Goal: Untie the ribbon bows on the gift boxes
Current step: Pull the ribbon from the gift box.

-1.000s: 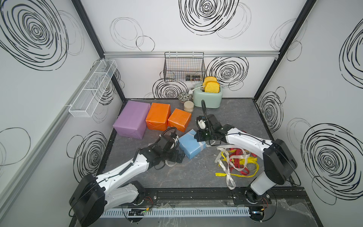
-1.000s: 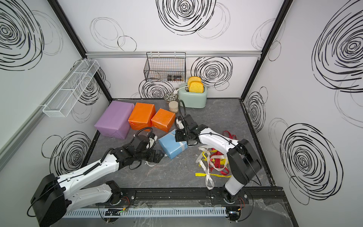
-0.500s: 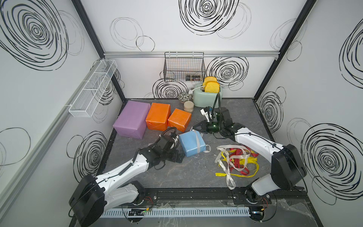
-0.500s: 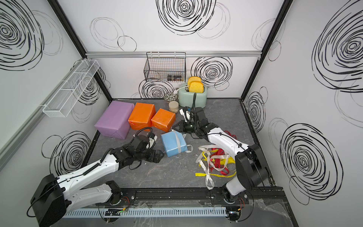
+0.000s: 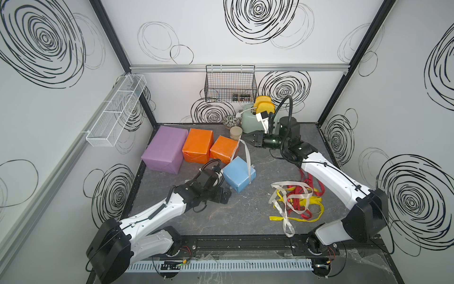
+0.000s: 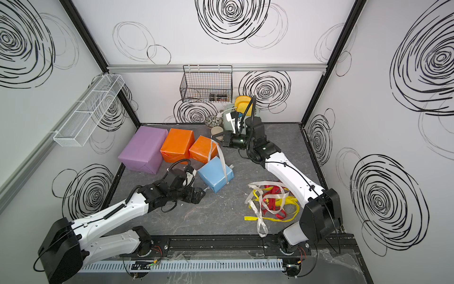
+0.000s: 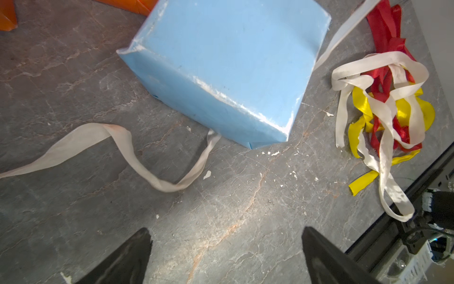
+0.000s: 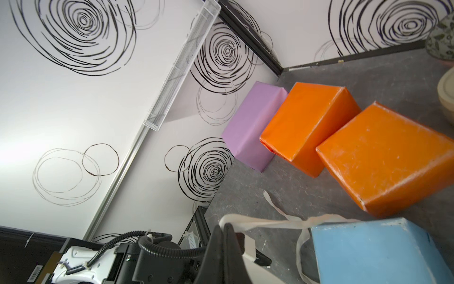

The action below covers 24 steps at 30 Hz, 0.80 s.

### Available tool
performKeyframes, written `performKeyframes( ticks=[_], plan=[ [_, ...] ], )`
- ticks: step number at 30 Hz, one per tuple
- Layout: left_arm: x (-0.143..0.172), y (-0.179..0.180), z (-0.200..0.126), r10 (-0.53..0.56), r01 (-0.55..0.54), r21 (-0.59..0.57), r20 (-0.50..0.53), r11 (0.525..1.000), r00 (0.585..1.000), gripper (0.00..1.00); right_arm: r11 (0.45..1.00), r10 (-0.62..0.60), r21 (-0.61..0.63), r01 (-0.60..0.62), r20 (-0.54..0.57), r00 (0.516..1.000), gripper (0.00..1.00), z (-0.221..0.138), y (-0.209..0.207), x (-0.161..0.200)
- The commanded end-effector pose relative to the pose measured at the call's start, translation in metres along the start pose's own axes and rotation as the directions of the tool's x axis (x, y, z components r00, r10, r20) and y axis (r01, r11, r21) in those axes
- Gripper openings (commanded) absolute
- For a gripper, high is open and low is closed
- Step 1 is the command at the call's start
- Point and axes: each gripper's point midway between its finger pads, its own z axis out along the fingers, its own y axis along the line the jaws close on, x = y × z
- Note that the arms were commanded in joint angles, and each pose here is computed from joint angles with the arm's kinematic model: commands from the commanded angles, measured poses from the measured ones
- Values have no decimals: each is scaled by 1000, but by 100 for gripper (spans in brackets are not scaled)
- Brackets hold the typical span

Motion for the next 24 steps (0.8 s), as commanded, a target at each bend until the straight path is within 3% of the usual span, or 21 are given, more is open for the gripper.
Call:
performKeyframes(
  ticks=[1,17,21,24],
  plan=[
    [-10,-2,-6,1,-1,-1,34,1000,999,99,994,-79,-64,86,106,991,0,-19,45,-34],
    [-10,-1,-6,1,-1,-9,37,1000,999,99,977,-148,-112,180,244,958,0,-55,111,-93],
    [-24,-2,-15,-4,6,-19,100,1000,995,98,970,-171,-117,211,286,943,0,-66,127,-103],
    [-49,-31,-29,-15,3,65,195,998,981,98,971,-172,-114,212,286,943,0,-67,127,-104]
  ],
)
